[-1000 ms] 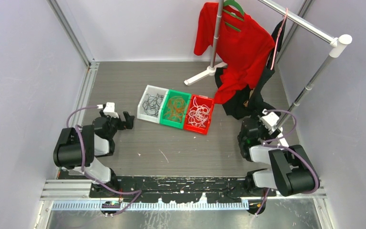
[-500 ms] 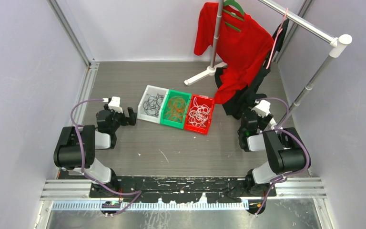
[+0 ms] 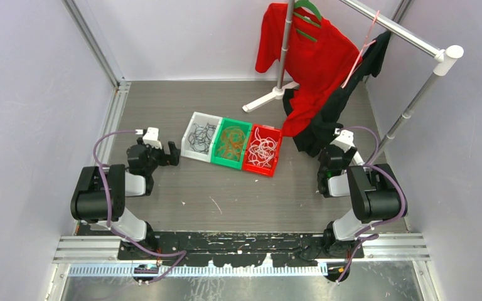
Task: Untangle the cables
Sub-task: Reset both arms
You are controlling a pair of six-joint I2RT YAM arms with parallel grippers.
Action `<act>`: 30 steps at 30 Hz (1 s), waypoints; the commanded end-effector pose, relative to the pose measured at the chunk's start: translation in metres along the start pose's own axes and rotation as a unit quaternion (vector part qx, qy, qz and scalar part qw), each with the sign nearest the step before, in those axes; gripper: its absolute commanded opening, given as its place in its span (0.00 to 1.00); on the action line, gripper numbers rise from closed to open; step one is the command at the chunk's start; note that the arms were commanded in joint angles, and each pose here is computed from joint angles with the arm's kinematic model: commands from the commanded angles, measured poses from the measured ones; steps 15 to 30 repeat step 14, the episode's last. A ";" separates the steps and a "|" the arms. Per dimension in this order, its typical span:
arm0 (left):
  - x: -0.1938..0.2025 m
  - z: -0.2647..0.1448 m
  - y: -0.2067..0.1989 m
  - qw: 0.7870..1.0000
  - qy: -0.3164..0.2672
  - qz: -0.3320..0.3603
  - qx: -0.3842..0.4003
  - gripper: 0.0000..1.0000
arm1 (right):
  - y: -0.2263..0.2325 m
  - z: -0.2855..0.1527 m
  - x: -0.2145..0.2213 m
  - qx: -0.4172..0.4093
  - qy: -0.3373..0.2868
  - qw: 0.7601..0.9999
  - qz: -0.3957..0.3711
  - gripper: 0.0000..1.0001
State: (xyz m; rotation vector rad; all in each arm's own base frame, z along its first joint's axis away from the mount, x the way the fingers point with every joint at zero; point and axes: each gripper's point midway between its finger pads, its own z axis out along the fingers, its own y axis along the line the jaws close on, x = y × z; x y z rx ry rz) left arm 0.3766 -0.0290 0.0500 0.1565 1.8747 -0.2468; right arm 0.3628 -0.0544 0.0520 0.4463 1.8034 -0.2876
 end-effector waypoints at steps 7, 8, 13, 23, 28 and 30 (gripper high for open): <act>-0.024 0.002 0.002 0.999 -0.035 0.024 -0.002 0.99 | 0.011 0.005 -0.021 -0.018 -0.029 0.999 0.012 1.00; -0.024 0.002 0.002 0.999 -0.036 0.024 -0.003 0.99 | 0.011 0.005 -0.021 -0.019 -0.029 0.999 0.011 1.00; -0.024 0.002 0.002 0.999 -0.035 0.024 -0.003 0.99 | 0.011 0.005 -0.022 -0.022 -0.027 0.999 0.013 1.00; -0.024 0.002 0.002 0.999 -0.035 0.024 -0.003 0.99 | 0.011 0.005 -0.022 -0.022 -0.028 0.999 0.013 1.00; -0.024 0.002 0.002 0.999 -0.035 0.024 -0.003 0.99 | 0.011 0.005 -0.022 -0.022 -0.028 0.999 0.013 1.00; -0.024 0.002 0.002 0.999 -0.035 0.024 -0.003 0.99 | 0.011 0.005 -0.022 -0.022 -0.028 0.999 0.013 1.00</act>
